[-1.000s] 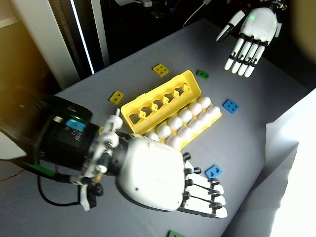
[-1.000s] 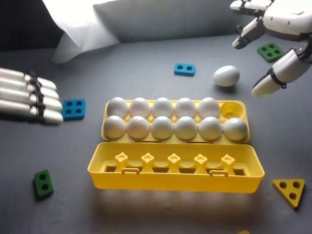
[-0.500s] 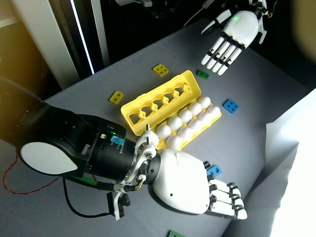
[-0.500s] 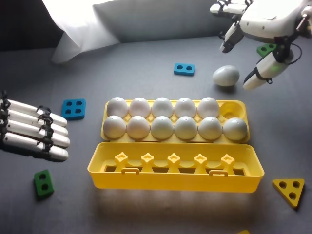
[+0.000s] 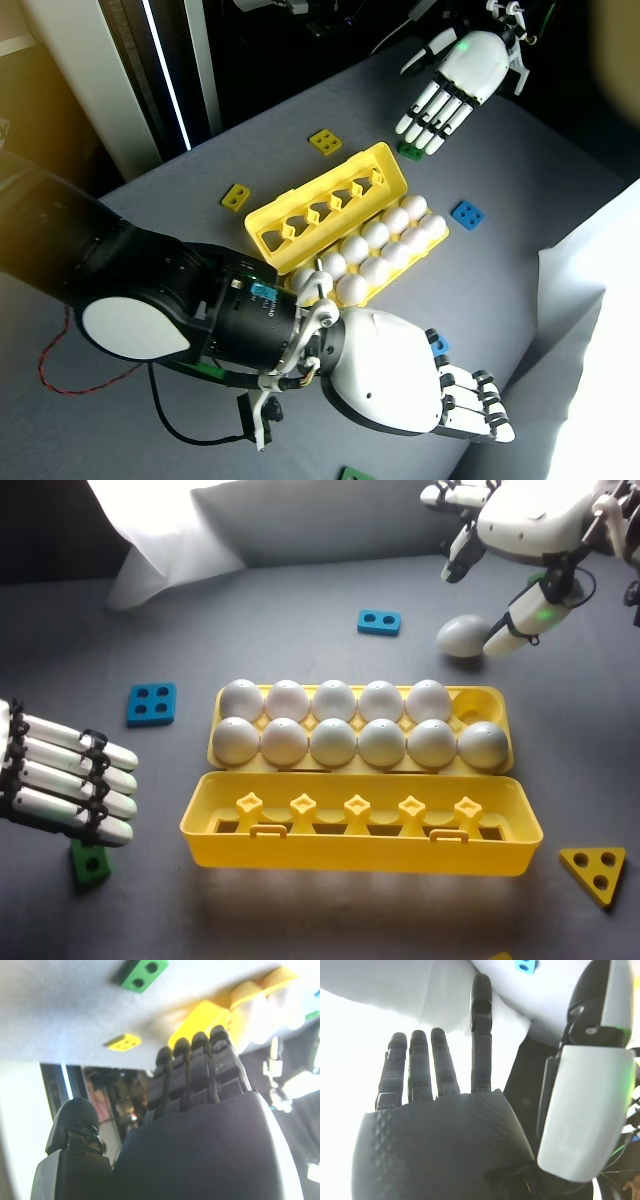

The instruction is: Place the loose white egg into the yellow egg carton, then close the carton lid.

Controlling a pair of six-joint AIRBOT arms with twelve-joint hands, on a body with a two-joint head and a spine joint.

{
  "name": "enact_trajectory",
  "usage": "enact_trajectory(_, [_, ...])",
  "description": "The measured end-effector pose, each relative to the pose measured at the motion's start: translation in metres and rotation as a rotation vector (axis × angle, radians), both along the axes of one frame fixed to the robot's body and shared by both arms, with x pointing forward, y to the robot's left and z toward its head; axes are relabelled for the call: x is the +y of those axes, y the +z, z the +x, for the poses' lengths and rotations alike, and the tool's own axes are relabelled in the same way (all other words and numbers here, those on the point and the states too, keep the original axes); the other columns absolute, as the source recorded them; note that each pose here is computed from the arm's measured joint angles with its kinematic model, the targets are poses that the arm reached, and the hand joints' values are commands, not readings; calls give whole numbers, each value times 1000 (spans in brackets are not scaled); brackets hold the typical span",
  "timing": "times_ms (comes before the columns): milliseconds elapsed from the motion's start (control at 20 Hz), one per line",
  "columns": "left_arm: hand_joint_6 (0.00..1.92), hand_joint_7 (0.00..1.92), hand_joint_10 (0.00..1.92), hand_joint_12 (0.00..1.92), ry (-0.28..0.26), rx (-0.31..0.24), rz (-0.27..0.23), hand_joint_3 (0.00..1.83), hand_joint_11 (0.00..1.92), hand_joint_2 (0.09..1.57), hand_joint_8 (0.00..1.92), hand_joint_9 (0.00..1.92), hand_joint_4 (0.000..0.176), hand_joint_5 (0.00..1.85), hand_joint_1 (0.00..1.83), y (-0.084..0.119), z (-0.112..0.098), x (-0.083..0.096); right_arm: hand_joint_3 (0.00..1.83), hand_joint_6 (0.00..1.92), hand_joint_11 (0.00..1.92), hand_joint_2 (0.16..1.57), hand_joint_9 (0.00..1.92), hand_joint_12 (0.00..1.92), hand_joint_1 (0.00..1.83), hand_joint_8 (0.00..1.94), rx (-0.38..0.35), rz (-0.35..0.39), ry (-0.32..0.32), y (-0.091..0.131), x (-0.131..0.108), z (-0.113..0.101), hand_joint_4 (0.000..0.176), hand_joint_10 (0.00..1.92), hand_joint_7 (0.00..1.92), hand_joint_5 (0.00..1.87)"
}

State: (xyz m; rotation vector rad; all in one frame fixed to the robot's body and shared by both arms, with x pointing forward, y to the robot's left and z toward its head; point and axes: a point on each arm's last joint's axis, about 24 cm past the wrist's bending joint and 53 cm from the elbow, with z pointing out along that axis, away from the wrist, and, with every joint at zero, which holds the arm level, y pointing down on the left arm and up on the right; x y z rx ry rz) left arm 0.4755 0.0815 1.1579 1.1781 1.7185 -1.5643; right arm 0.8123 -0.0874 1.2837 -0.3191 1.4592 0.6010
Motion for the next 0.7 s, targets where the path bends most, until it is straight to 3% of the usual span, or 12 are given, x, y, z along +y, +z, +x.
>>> enact_trajectory(200, [3,120,4,0,0,-4,1,4,0,1262,4,78,0,138,0,-2,-1,-1,10,8,0,759,0,0,633,2,-5,-29,18,-9,10,-2,176,0,6,749])
enact_trajectory(350, [6,174,7,2,-17,-6,34,2,5,1263,7,120,0,179,0,-16,-8,2,13,5,0,775,0,0,641,4,5,-45,16,-19,11,0,176,0,15,747])
enact_trajectory(500, [0,105,0,0,-38,-20,64,4,0,1270,0,65,0,125,0,-26,-12,5,3,11,0,762,0,0,647,4,7,-52,-5,-22,2,6,176,0,11,765])
enact_trajectory(700, [6,124,7,0,-26,-12,40,5,0,1272,6,84,0,141,0,-18,-9,1,0,19,0,758,0,0,673,8,5,-51,-10,-22,3,10,176,0,27,799])
